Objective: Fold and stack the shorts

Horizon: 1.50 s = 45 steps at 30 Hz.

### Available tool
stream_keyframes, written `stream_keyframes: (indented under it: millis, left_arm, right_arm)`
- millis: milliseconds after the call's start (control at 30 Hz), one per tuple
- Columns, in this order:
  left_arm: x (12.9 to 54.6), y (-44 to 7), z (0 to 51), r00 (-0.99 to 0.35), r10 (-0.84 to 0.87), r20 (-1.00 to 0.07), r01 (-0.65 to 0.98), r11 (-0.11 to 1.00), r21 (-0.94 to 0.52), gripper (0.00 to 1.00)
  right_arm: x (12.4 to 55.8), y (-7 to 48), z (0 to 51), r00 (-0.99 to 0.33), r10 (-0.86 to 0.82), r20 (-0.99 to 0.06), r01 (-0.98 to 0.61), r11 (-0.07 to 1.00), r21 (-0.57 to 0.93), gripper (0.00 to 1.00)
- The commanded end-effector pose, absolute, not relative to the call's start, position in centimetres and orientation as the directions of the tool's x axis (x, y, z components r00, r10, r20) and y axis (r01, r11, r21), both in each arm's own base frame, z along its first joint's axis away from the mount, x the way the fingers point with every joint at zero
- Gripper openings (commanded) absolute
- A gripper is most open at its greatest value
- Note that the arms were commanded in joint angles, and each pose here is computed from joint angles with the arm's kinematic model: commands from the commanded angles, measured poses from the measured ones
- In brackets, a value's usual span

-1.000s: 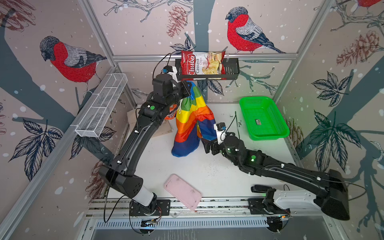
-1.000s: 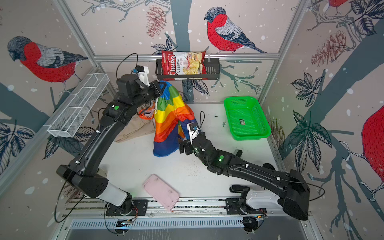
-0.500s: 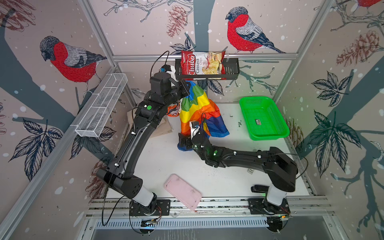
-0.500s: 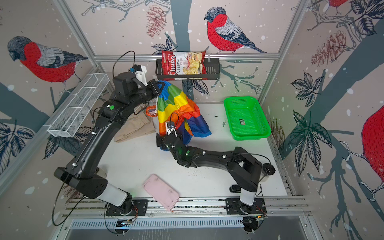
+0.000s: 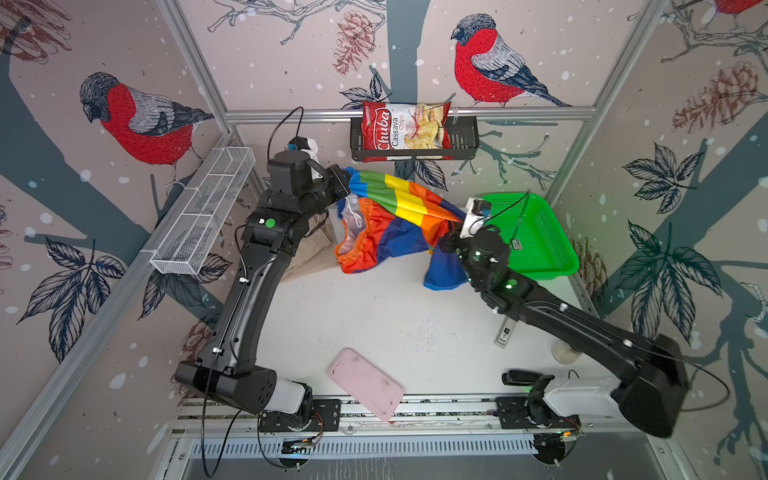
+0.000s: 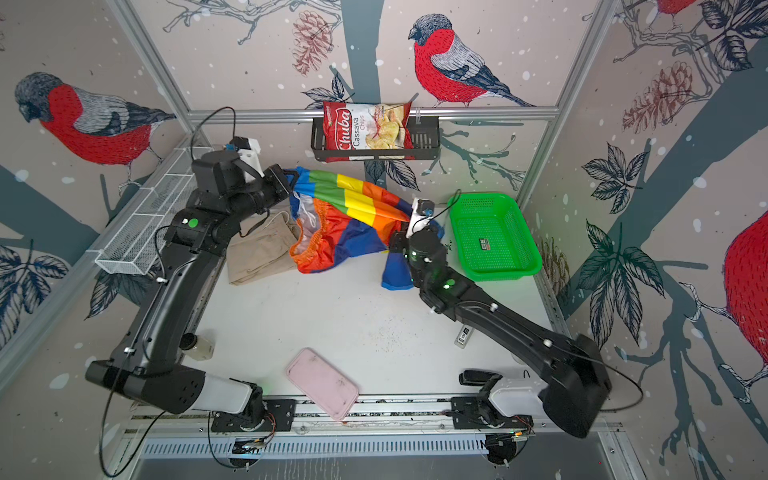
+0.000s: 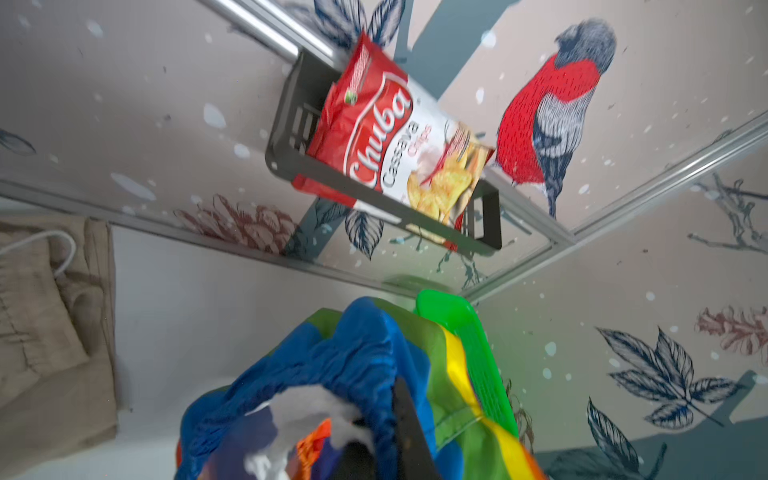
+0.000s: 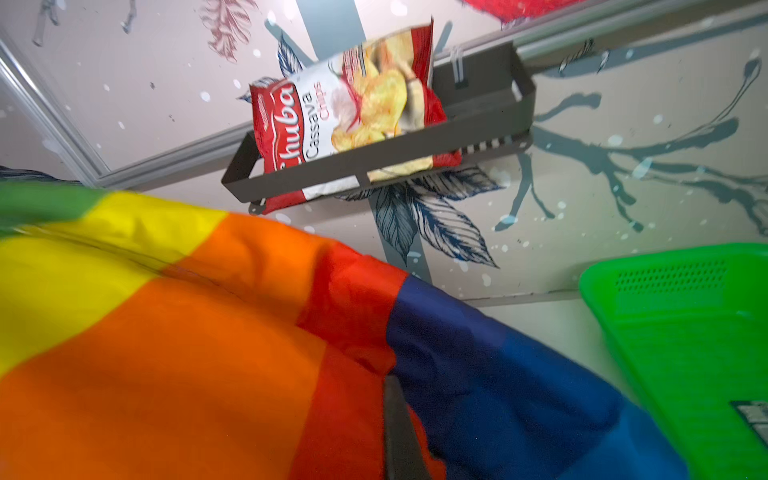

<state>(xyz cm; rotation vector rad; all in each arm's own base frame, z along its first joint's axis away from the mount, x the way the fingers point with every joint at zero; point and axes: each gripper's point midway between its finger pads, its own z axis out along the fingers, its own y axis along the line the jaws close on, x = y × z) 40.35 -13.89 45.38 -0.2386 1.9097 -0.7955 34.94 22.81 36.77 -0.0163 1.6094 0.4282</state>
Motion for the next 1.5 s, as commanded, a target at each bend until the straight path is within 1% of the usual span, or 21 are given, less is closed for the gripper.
stream_keyframes:
  millis: [0, 67, 167, 333, 433, 533, 700, 800, 867, 900, 933, 967, 1033, 1067, 1100, 1167, 1200, 1333, 1467]
  left_arm:
    - [41.7, -11.8, 46.0, -0.384, -0.511, -0.769, 0.145, 0.789, -0.597, 0.0]
    - [42.0, -12.5, 45.1, -0.416, -0.508, -0.754, 0.155, 0.778, -0.609, 0.0]
    - [42.2, -13.1, 43.8, -0.458, -0.504, -0.732, 0.158, 0.764, -0.625, 0.0]
    - [41.3, -14.3, 42.1, -0.525, -0.49, -0.696, 0.183, 0.733, -0.655, 0.0]
    - [41.2, -14.3, 39.7, -0.557, -0.484, -0.675, 0.156, 0.737, -0.658, 0.0]
    - [42.0, -14.1, 35.6, -0.606, -0.465, -0.646, 0.088, 0.768, -0.635, 0.0]
    - [45.5, -13.7, 26.9, -0.7, -0.427, -0.573, -0.033, 0.82, -0.571, 0.0]
    - [47.8, -13.8, 21.7, -0.759, -0.436, -0.484, -0.112, 0.819, -0.563, 0.0]
    - [49.1, -14.0, 18.8, -0.793, -0.434, -0.427, -0.155, 0.822, -0.548, 0.0]
    - [49.7, -14.1, 17.4, -0.806, -0.434, -0.403, -0.175, 0.825, -0.538, 0.0]
    - [50.2, -14.1, 16.2, -0.814, -0.434, -0.386, -0.189, 0.826, -0.53, 0.0]
    - [50.7, -14.1, 15.2, -0.82, -0.436, -0.37, -0.203, 0.826, -0.525, 0.1]
    - [51.4, -14.2, 13.6, -0.83, -0.438, -0.345, -0.214, 0.822, -0.528, 0.39]
    - [51.6, -14.1, 13.1, -0.832, -0.44, -0.337, -0.22, 0.821, -0.527, 0.54]
    - [51.8, -13.9, 12.8, -0.832, -0.443, -0.335, -0.224, 0.82, -0.528, 0.61]
    - [52.0, -13.5, 12.8, -0.828, -0.449, -0.336, -0.23, 0.818, -0.528, 0.69]
    - [52.0, -13.2, 13.0, -0.824, -0.453, -0.34, -0.231, 0.817, -0.528, 0.72]
    - [51.4, -12.0, 15.0, -0.798, -0.466, -0.382, -0.234, 0.824, -0.516, 0.78]
    - [49.0, -11.5, 17.0, -0.761, -0.486, -0.429, -0.221, 0.817, -0.533, 0.79]
  right_arm:
    - [34.3, 18.2, 36.4, -0.118, 0.177, -0.977, -0.163, 0.967, 0.195, 0.0]
    - [33.9, 16.4, 37.2, -0.113, 0.185, -0.976, -0.141, 0.969, 0.2, 0.0]
    - [33.7, 15.7, 37.9, -0.157, 0.19, -0.969, -0.173, 0.961, 0.216, 0.0]
    - [32.1, 17.8, 38.1, -0.218, 0.187, -0.958, -0.315, 0.915, 0.25, 0.0]
    - [33.2, 17.6, 37.2, -0.229, 0.176, -0.957, -0.274, 0.932, 0.237, 0.0]
    - [36.2, 16.8, 34.0, -0.288, 0.15, -0.946, -0.201, 0.956, 0.213, 0.01]
    - [42.8, 17.0, 24.1, -0.468, 0.145, -0.872, -0.162, 0.956, 0.246, 0.0]
    - [46.5, 17.9, 18.8, -0.574, 0.124, -0.809, -0.138, 0.96, 0.245, 0.0]
    - [48.6, 18.9, 16.3, -0.615, 0.092, -0.783, -0.131, 0.968, 0.216, 0.0]
    - [49.6, 19.3, 15.2, -0.626, 0.076, -0.776, -0.121, 0.974, 0.193, 0.02]
    - [50.4, 19.4, 14.5, -0.631, 0.061, -0.774, -0.112, 0.979, 0.168, 0.04]
    - [51.2, 19.5, 13.6, -0.636, 0.048, -0.77, -0.096, 0.985, 0.141, 0.1]
    - [52.6, 19.5, 12.9, -0.636, 0.037, -0.771, -0.077, 0.991, 0.11, 0.33]
    - [53.1, 19.4, 12.7, -0.633, 0.035, -0.774, -0.065, 0.993, 0.098, 0.5]
    - [53.5, 19.3, 12.7, -0.628, 0.028, -0.778, -0.058, 0.995, 0.083, 0.62]
    - [54.2, 19.0, 12.9, -0.619, 0.017, -0.785, -0.039, 0.998, 0.052, 0.74]
    - [54.5, 18.7, 12.9, -0.617, 0.008, -0.787, -0.027, 0.999, 0.031, 0.78]
    - [55.0, 18.1, 14.0, -0.599, -0.009, -0.801, -0.004, 1.0, -0.008, 0.84]
    - [54.9, 18.1, 16.0, -0.557, -0.019, -0.83, 0.0, 1.0, -0.024, 0.87]
